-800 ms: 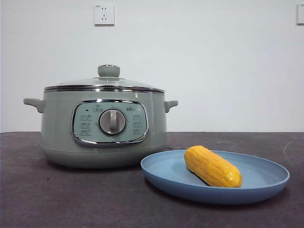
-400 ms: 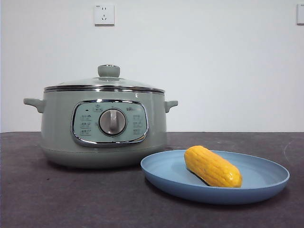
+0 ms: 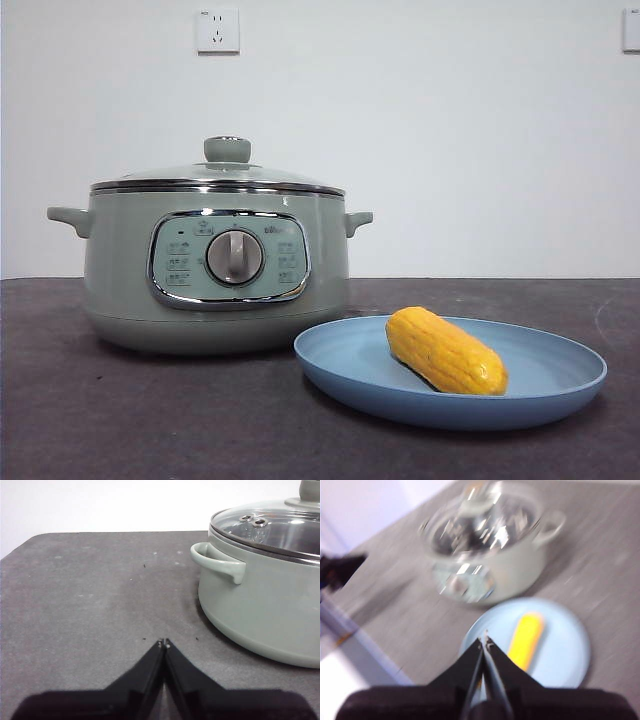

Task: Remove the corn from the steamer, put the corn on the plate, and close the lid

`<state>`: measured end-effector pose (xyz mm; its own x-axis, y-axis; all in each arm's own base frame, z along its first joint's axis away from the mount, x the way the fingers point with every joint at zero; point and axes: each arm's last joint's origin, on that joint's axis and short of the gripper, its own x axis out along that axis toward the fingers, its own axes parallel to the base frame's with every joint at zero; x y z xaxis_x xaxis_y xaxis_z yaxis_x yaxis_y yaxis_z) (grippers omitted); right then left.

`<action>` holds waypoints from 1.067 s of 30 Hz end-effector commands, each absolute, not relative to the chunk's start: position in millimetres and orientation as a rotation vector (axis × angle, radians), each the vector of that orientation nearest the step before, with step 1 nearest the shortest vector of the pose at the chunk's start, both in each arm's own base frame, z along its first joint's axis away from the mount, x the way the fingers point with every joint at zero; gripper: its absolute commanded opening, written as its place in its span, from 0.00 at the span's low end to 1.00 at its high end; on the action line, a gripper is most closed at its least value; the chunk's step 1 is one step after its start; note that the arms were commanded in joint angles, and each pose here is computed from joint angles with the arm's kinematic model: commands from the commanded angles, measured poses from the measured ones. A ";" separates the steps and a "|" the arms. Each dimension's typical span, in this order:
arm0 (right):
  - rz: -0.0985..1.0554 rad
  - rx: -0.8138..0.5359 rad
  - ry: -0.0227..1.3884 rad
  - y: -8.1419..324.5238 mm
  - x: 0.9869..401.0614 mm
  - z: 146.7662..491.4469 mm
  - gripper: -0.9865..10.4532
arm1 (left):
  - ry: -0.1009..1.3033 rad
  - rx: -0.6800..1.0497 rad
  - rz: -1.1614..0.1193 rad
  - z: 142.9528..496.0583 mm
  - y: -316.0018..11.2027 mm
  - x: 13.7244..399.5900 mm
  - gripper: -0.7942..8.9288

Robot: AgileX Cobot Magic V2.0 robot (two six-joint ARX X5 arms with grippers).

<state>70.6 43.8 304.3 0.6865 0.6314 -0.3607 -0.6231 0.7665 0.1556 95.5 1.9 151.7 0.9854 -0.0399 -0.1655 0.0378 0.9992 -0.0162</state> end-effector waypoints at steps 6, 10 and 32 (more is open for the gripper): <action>0.482 -0.040 0.119 24.6 75.1 307.3 0.09 | 0.175 -0.022 -0.031 147.5 2.4 96.0 0.08; 0.419 -0.033 0.009 21.1 82.9 280.3 0.09 | 0.175 -0.022 -0.031 147.5 2.4 96.0 0.08; 0.159 0.097 0.060 12.5 96.5 159.8 0.09 | 0.175 -0.022 -0.031 147.5 2.4 96.0 0.08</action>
<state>95.7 12.7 165.9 0.9857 0.1655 -0.0303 -0.1630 0.9840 0.0714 95.5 1.9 151.7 0.9854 -0.0399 -0.1655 0.0378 0.9992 -0.0162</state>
